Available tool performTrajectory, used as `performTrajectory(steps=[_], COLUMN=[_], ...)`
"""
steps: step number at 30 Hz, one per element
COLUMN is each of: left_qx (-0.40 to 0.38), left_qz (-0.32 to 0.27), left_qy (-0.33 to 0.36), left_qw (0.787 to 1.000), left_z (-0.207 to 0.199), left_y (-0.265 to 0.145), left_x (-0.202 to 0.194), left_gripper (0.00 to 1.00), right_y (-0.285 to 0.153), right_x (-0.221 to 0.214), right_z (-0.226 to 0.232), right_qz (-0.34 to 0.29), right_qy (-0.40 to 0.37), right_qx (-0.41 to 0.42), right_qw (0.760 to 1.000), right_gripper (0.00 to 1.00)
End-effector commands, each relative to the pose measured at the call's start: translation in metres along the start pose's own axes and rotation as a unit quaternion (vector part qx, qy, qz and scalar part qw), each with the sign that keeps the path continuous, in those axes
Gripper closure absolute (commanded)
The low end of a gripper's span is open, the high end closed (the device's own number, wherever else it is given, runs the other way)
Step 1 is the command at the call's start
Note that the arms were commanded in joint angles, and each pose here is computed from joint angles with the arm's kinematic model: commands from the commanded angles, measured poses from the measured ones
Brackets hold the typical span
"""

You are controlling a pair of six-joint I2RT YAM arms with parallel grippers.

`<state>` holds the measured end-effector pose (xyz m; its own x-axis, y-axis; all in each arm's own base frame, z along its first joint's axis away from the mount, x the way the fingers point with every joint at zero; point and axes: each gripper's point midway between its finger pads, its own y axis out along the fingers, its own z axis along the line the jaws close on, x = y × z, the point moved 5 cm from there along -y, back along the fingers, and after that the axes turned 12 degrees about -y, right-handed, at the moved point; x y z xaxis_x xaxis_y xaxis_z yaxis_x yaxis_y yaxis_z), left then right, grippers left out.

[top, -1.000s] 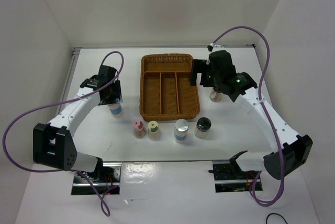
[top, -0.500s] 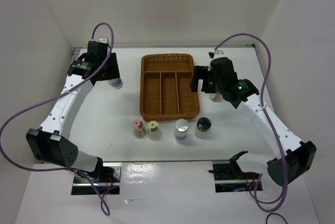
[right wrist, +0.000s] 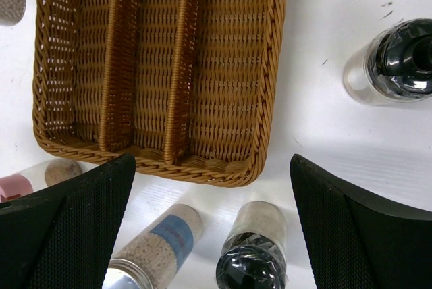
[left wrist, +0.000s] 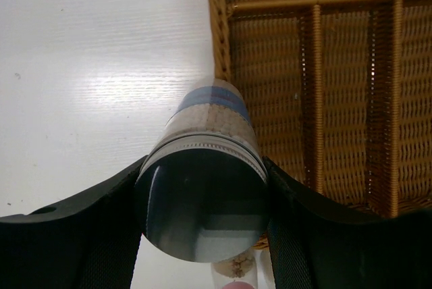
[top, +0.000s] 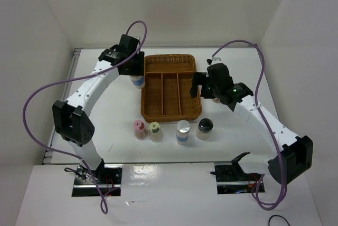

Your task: Organize the condiment bottles

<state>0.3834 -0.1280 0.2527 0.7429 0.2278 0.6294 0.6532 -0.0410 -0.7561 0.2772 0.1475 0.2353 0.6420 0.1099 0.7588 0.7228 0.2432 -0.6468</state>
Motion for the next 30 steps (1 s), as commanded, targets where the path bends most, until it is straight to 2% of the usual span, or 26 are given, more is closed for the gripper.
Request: performTrajectory(steps=[1, 16, 26, 30], left_qx=[-0.048, -0.075, -0.06, -0.06], left_qz=[-0.068, -0.033, -0.016, -0.011], left_qy=[0.01, 0.037, 0.045, 0.05], left_qw=[0.996, 0.996, 0.997, 0.997], left_z=[-0.025, -0.07, -0.072, -0.077], left_y=[-0.02, 0.033, 0.064, 0.071], left_x=[0.036, 0.025, 0.018, 0.012], left_gripper=[0.52, 0.52, 0.52, 0.52], right_y=[0.001, -0.003, -0.026, -0.031], right_x=[0.01, 0.002, -0.007, -0.011], right_z=[0.003, 0.009, 0.022, 0.027], right_qz=[-0.037, -0.038, -0.067, -0.06], right_qy=[0.011, 0.018, 0.01, 0.003], right_qx=[0.0, 0.021, 0.053, 0.064], right_qw=[0.999, 0.999, 0.996, 0.996], right_gripper=[0.01, 0.01, 0.01, 0.01])
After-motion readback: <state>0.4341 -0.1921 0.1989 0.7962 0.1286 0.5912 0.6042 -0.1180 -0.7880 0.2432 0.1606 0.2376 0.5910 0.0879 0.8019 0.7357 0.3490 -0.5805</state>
